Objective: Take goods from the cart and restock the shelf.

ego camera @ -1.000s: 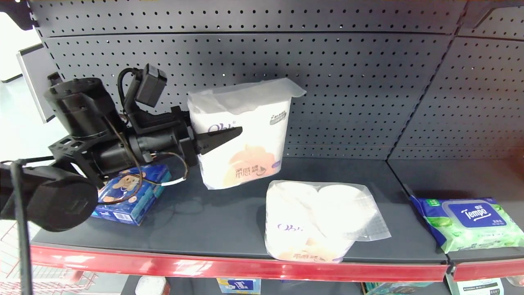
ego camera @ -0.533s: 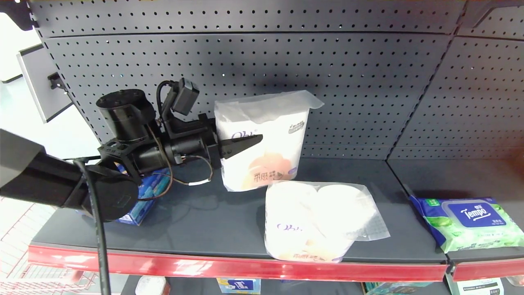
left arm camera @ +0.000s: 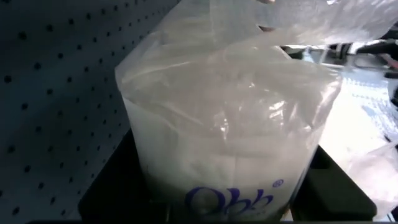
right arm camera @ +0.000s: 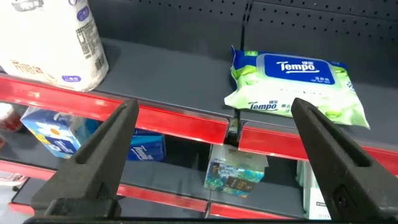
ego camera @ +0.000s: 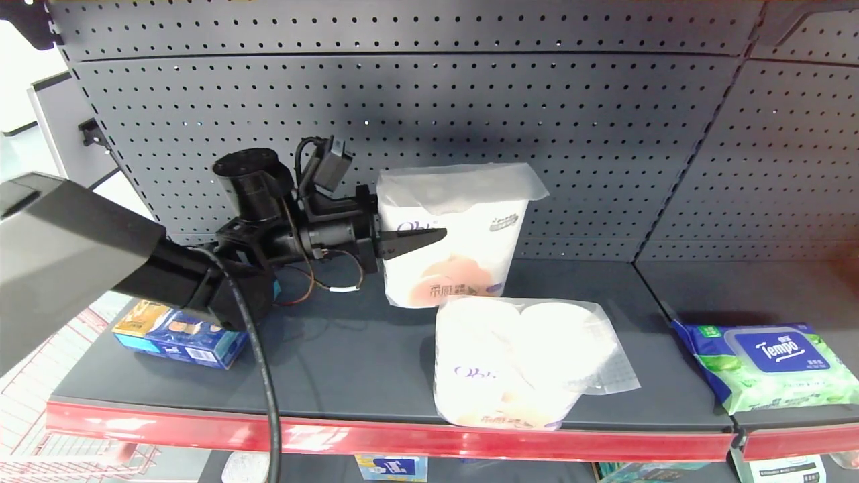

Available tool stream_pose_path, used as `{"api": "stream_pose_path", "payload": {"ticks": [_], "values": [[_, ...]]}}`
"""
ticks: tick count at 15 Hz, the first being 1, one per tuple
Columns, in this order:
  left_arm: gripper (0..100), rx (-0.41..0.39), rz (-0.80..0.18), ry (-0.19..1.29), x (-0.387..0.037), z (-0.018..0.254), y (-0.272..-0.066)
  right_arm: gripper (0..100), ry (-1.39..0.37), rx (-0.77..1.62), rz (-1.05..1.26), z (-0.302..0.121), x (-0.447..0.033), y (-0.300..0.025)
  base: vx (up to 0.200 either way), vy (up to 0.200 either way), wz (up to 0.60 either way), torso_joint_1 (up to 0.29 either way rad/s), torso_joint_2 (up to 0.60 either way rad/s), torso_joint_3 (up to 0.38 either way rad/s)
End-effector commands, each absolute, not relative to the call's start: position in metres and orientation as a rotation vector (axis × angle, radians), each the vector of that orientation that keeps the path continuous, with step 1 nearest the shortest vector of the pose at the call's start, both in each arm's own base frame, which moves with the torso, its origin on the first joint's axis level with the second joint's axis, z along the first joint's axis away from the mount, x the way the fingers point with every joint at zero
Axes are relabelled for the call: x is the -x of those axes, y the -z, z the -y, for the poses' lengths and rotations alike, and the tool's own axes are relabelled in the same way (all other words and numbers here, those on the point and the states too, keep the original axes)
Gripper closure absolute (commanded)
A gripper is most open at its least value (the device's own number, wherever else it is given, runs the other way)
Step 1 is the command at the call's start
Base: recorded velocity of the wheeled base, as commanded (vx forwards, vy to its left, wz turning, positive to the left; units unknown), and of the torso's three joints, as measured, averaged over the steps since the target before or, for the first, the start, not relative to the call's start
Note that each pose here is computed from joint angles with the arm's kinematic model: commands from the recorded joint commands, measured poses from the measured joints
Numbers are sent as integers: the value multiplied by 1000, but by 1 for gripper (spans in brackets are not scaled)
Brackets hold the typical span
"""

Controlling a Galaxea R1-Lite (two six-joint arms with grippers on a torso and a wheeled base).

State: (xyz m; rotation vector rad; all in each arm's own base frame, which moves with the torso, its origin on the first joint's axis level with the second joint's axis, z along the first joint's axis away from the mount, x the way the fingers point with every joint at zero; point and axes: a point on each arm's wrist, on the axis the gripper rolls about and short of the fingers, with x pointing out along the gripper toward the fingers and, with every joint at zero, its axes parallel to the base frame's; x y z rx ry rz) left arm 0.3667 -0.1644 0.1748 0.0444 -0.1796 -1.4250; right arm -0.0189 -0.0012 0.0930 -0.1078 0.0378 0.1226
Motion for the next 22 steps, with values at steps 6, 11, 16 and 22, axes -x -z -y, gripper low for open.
{"api": "stream_pose_path", "payload": {"ticks": [6, 11, 16, 22], "values": [[100, -75, 192, 1629, -417, 180, -133, 0, -121, 129, -40, 1, 19, -92, 0, 0, 0, 0, 0, 0], [100, -47, 169, 1690, -423, 203, -120, 0, -125, 154, -60, 1, 17, -85, 0, 0, 0, 0, 0, 0], [100, -27, 187, 1697, -432, 231, -111, 0, -125, 165, -59, 1, 17, -85, 0, 0, 0, 0, 0, 0], [100, 2, 150, 1714, -434, 234, -106, 0, -125, 163, -59, 1, 17, -85, 0, 0, 0, 0, 0, 0]]}}
